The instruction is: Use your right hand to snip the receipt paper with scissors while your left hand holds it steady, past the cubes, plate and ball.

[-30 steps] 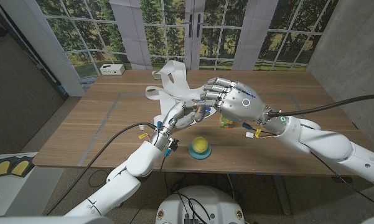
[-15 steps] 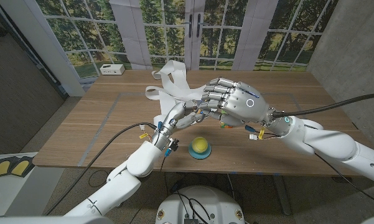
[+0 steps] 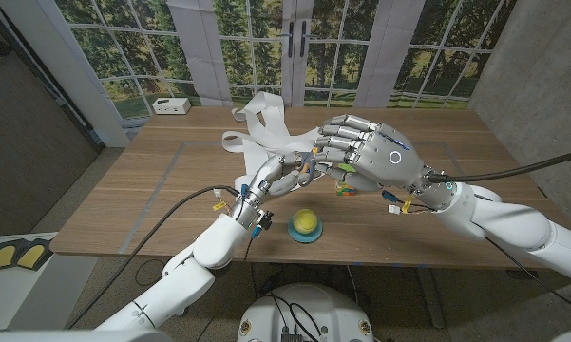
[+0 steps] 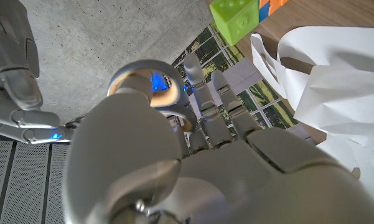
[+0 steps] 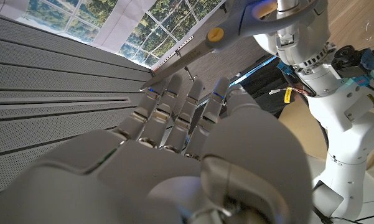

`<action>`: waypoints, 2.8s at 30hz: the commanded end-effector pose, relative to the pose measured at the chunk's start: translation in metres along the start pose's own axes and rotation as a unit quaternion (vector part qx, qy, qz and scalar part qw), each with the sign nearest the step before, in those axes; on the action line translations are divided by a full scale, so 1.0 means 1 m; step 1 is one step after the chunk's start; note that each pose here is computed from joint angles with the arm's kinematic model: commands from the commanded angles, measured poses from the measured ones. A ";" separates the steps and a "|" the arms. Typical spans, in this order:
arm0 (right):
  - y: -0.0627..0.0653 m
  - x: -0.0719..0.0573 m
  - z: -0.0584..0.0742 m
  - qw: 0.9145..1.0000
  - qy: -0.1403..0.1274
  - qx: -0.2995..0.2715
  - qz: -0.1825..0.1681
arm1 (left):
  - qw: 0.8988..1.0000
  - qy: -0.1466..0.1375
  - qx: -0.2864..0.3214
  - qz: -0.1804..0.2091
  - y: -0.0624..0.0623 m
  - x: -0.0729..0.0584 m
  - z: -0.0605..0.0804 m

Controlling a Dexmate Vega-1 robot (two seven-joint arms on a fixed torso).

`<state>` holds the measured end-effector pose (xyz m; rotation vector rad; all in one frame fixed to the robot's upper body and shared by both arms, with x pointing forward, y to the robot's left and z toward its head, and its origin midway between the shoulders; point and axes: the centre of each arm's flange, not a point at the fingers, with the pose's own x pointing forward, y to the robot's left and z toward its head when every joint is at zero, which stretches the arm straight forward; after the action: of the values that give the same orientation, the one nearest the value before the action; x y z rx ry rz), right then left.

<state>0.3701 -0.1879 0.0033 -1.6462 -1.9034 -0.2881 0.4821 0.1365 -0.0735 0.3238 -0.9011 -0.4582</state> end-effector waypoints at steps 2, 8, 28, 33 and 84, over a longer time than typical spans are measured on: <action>-0.007 -0.015 -0.011 0.997 0.058 -0.003 -0.041 | 0.999 -0.008 -0.012 0.031 0.005 0.000 0.004; -0.011 -0.018 -0.012 0.995 0.086 0.006 -0.047 | 0.998 -0.005 -0.019 0.065 0.012 -0.003 0.005; 0.009 -0.034 -0.022 0.989 0.142 0.030 0.009 | 0.995 -0.008 -0.051 0.087 0.019 -0.011 0.012; 0.012 -0.036 -0.026 0.986 0.160 0.053 0.004 | 0.994 -0.008 -0.061 0.086 0.019 -0.011 0.013; 0.031 -0.034 -0.041 0.970 0.197 0.124 0.066 | 0.976 0.069 -0.201 0.040 0.016 -0.010 0.023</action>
<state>0.4122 -0.2317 0.0093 -1.3946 -1.4828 -0.3016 0.4633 0.1527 -0.0699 -0.1209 -0.6694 -0.4931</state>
